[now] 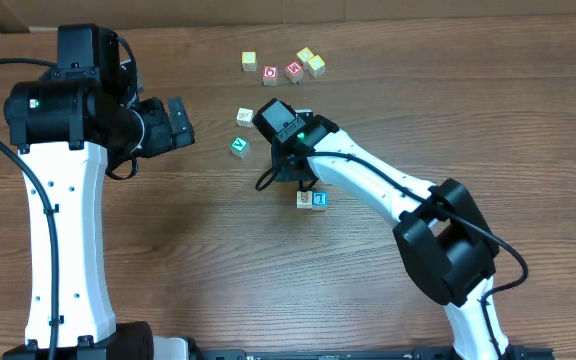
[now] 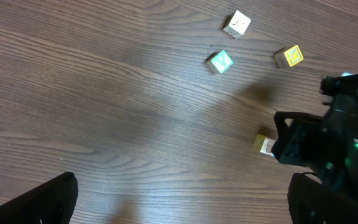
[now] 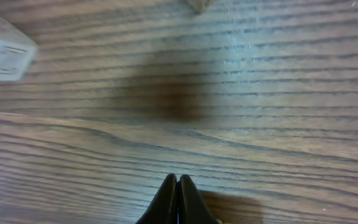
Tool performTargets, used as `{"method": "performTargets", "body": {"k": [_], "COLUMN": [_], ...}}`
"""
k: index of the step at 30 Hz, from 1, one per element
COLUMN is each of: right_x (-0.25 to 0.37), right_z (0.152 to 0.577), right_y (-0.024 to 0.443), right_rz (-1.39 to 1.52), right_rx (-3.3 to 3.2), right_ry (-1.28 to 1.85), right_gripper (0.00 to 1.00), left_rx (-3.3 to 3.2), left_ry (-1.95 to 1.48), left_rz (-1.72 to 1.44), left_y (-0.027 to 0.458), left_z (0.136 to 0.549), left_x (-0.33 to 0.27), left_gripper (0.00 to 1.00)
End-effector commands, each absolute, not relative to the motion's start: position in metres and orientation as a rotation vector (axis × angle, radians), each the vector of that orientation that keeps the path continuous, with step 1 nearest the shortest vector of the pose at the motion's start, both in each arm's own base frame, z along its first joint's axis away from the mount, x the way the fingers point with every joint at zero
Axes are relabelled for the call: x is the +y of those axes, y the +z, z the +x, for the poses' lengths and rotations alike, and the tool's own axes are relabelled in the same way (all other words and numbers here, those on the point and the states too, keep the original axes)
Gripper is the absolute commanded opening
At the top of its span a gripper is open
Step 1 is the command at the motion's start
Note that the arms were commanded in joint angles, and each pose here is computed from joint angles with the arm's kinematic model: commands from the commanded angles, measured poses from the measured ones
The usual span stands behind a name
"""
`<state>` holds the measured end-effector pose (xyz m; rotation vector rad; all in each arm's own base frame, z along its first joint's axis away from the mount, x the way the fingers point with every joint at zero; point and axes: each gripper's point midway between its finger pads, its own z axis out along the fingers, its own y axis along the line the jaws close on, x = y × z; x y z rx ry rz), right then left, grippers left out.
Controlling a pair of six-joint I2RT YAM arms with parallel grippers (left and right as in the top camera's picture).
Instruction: Flip 5 blocks
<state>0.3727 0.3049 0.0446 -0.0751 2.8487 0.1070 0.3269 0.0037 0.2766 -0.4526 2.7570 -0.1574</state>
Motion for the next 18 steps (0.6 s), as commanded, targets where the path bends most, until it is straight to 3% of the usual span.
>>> {"method": "performTargets", "body": {"k": [1, 18], "right_x": [0.303, 0.291], "right_z": [0.371, 0.355], "right_y": [0.04, 0.034], "right_rz": [-0.05, -0.059], "right_rx": [2.87, 2.942], "right_ry": [0.111, 0.046], "right_gripper": [0.04, 0.04], "left_rx": [2.746, 2.747], "left_ry": [-0.151, -0.15], "left_rz": [-0.476, -0.476], "left_y": [0.278, 0.278], "left_z": [0.329, 0.329], "left_x": [0.006, 0.006], "left_gripper": [1.0, 1.0]}}
